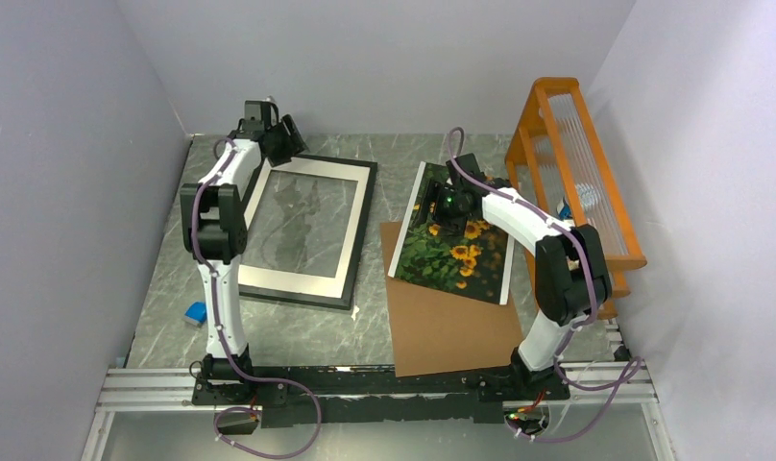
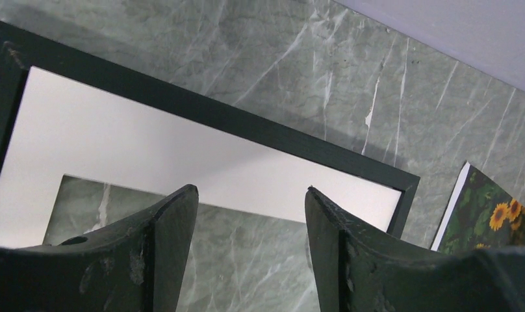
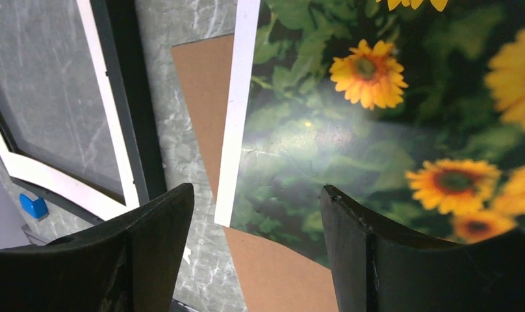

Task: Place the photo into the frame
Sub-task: Place the photo frame item in the photo frame.

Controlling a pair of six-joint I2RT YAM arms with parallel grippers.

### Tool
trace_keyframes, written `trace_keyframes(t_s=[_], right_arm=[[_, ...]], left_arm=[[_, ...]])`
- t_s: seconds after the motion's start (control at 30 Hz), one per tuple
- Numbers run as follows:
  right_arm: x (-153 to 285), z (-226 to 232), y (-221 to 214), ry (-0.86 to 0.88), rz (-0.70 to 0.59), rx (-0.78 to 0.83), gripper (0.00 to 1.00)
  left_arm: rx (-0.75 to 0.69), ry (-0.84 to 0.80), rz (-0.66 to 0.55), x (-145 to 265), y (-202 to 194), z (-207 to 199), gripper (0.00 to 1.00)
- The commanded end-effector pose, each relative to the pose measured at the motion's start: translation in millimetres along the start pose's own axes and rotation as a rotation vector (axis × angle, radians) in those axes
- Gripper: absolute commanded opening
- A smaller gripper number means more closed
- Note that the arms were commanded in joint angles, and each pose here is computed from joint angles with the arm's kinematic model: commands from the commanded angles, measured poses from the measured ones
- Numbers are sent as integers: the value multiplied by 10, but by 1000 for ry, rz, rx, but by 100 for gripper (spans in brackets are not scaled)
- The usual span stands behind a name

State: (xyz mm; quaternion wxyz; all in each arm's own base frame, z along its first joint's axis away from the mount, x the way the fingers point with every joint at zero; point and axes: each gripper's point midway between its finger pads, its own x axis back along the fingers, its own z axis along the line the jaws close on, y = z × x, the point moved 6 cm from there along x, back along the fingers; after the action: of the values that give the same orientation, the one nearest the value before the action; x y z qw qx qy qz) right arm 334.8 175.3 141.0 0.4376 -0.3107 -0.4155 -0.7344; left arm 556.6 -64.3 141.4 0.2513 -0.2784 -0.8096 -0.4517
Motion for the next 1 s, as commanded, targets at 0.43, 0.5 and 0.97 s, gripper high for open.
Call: trace_keyframes(t_s=[0.43,0.5,0.97], right_arm=[[-68,-44,174,-59,-54,56,73],[-76,-53,189,-66,-54,56,73],[-156,-71,180,-67,-38,42,73]], left_arm=[[50,-44,-28,-376,-67,139,64],[48,-66,-40,-339,-37,103,65],[-13,67,-111,34,171,258,69]])
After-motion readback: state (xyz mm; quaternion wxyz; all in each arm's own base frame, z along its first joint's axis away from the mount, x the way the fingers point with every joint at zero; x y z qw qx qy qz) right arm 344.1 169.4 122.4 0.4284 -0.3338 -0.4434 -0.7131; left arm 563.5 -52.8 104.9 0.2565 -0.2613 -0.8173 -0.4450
